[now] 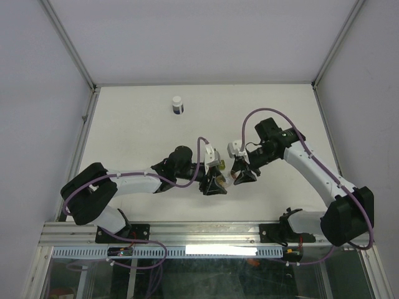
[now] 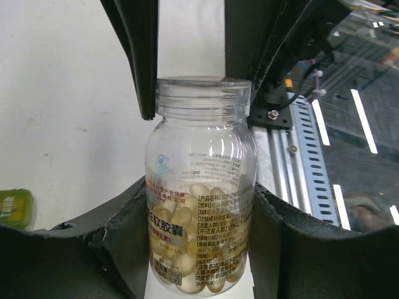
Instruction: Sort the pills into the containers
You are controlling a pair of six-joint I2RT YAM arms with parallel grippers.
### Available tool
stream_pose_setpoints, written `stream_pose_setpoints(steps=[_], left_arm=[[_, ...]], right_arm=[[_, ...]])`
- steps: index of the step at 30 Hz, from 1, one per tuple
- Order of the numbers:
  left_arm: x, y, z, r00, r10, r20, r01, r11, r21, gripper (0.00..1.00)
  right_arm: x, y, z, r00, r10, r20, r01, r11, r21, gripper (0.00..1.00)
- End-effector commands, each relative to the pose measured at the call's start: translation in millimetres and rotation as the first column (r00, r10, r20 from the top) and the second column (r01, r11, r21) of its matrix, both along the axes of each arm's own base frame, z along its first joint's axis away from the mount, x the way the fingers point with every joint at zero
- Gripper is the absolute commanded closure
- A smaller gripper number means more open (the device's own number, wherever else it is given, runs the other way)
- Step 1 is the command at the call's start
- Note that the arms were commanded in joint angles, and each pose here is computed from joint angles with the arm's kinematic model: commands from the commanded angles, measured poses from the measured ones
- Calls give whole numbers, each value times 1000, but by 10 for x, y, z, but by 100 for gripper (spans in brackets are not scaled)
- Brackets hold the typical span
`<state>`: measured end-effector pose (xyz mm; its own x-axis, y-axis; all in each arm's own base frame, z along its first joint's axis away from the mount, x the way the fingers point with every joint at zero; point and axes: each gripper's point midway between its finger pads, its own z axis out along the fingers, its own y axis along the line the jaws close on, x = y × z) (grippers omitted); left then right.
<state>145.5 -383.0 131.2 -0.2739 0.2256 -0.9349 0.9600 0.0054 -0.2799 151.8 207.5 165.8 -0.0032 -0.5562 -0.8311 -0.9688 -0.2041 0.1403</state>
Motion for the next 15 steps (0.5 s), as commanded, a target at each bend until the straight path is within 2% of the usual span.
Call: stream_pose_setpoints(steps=[1, 5, 6, 9, 10, 11, 13, 15], left_arm=[[-265, -22, 175, 976, -192, -102, 186, 980, -66, 100], [-177, -37, 152, 985, -146, -90, 142, 989, -52, 100], [-149, -37, 153, 988, -129, -80, 125, 991, -49, 100], [-61, -31, 146, 996, -73, -54, 71, 997, -38, 100], [-30, -29, 143, 997, -55, -46, 54, 998, -35, 100], [-1, -29, 150, 999, -37, -38, 36, 999, -33, 100], [60, -27, 155, 1000, 1, -22, -1, 1000, -29, 100], [109, -33, 165, 999, 39, 3, -38, 999, -24, 100]], right_arm=[[116, 79, 194, 846, 229, 481, -277, 961, 29, 100], [137, 152, 259, 884, 170, 436, -221, 973, 68, 100], [134, 162, 270, 900, 144, 412, -194, 978, 80, 92], [110, 170, 305, 944, 60, 324, -98, 990, 102, 57], [101, 161, 317, 955, 36, 296, -68, 993, 101, 42], [106, 158, 336, 965, 4, 262, -30, 995, 96, 34], [91, 145, 378, 983, -60, 172, 46, 996, 83, 24], [71, 140, 429, 990, -96, 100, 89, 993, 73, 20]])
